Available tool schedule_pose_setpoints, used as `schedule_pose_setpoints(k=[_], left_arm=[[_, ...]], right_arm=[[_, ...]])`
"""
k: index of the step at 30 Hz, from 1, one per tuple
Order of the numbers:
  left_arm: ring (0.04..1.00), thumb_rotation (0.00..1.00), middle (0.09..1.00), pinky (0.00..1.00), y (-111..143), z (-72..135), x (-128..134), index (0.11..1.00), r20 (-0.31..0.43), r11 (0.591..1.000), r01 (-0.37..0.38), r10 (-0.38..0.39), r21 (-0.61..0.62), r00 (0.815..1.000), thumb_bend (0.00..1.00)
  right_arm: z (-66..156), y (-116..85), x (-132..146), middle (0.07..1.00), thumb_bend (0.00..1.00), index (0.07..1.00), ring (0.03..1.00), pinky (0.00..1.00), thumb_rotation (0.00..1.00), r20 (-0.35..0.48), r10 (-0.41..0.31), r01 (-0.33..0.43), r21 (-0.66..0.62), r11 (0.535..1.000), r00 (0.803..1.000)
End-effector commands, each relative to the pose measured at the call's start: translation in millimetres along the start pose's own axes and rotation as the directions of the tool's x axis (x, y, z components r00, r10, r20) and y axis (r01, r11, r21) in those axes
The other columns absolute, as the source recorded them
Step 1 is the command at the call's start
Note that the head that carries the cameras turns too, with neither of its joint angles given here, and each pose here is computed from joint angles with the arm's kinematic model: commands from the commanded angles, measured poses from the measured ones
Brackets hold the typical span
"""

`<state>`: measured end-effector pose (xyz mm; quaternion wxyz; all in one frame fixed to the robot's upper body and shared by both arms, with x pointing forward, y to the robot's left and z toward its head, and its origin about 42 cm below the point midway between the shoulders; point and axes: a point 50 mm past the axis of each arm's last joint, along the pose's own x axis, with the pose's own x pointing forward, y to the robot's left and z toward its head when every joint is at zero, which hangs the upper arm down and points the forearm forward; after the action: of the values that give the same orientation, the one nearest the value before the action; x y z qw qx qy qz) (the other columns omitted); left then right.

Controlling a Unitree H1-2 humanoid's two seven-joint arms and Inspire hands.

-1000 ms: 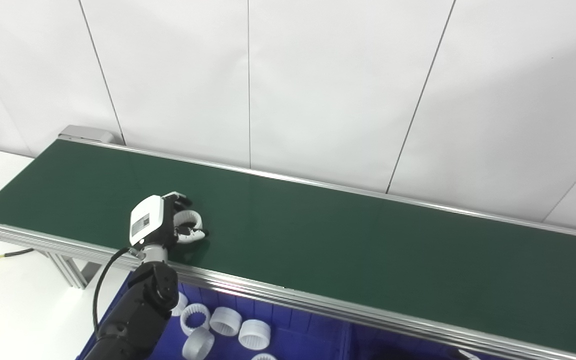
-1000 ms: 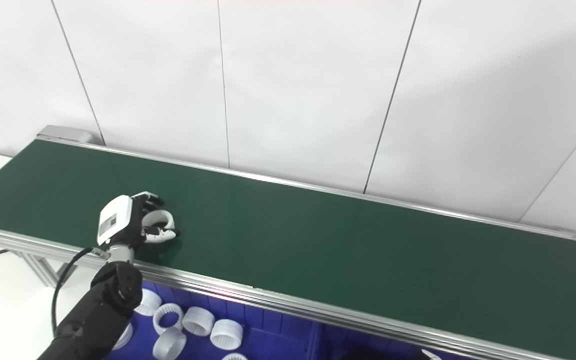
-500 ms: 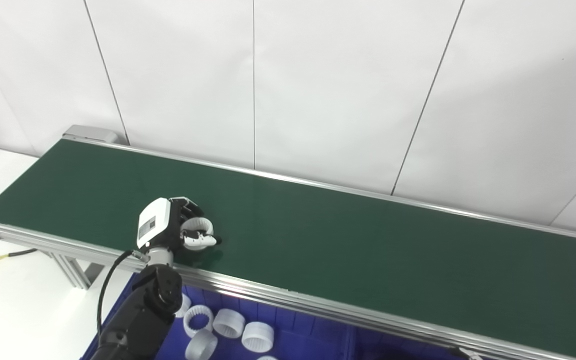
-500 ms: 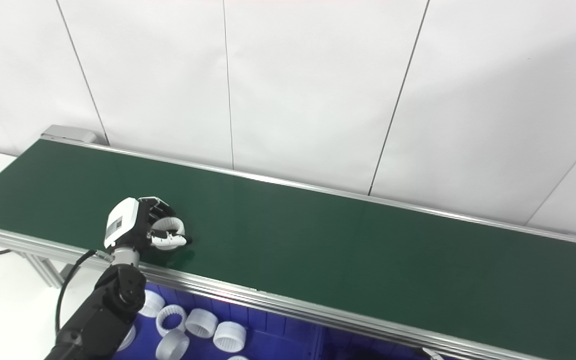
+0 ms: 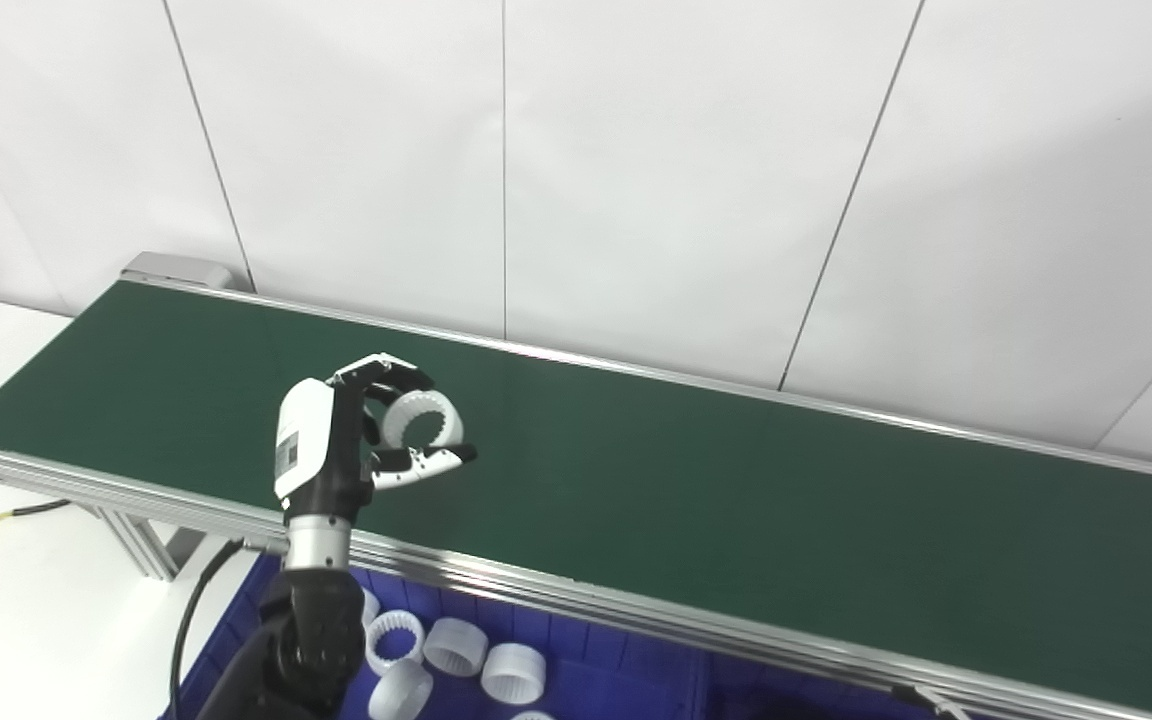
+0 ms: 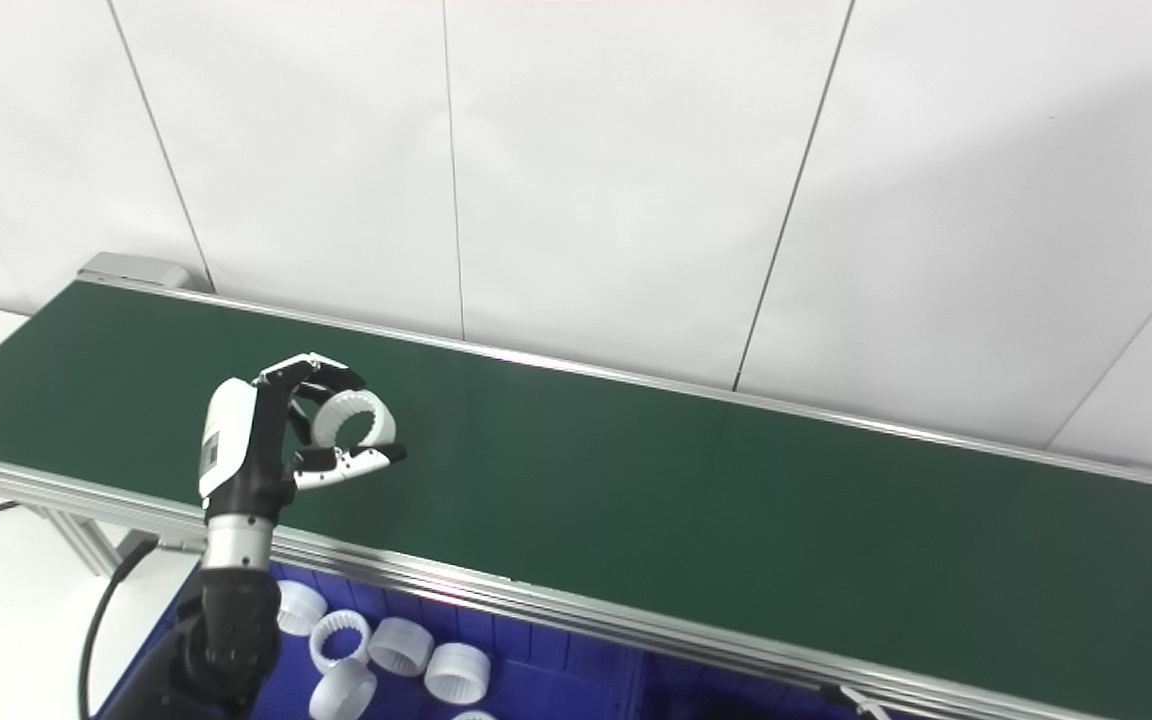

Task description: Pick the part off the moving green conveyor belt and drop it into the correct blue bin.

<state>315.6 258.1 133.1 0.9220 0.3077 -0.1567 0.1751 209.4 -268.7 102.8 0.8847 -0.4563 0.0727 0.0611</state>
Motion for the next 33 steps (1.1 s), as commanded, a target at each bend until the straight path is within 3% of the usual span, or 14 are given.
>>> schedule_pose_setpoints(k=[1,8,15,25,33], left_arm=[[0.270,0.00,0.407,0.21,3.1,3.9,-5.3,0.496,0.066,1.000,-0.007,0.009,-0.028,0.998,0.51],[0.284,0.00,0.417,0.23,0.0,-19.9,-37.3,0.499,0.090,0.991,0.114,-0.108,-0.073,0.990,0.51],[0.271,0.00,0.413,0.21,2.3,-55.3,-71.4,0.493,-0.034,0.962,0.243,-0.249,-0.121,0.968,0.51],[0.275,0.00,0.412,0.21,13.2,-99.8,-108.1,0.500,-0.127,0.936,0.344,-0.351,-0.072,0.928,0.51],[0.283,0.00,0.409,0.21,10.0,-125.0,-132.9,0.499,-0.220,0.923,0.382,-0.384,-0.054,0.897,0.51]], right_arm=[[11.9,-10.7,0.6,0.684,0.79,0.824,0.665,0.62,0.21,0.057,-0.048,0.048,-0.001,0.999,0.997],[20.4,-9.1,2.4,0.675,0.80,0.818,0.651,0.61,0.24,0.068,-0.058,0.058,-0.003,0.998,0.996],[24.8,-4.0,9.9,0.681,0.80,0.823,0.661,0.61,0.36,0.077,-0.056,0.057,-0.010,0.998,0.995],[37.9,-8.5,17.3,0.677,0.82,0.824,0.652,0.59,0.41,0.079,-0.048,0.049,-0.012,0.999,0.996],[39.0,-11.4,17.9,0.671,0.83,0.822,0.640,0.56,0.45,0.073,-0.043,0.044,-0.013,0.999,0.996]])
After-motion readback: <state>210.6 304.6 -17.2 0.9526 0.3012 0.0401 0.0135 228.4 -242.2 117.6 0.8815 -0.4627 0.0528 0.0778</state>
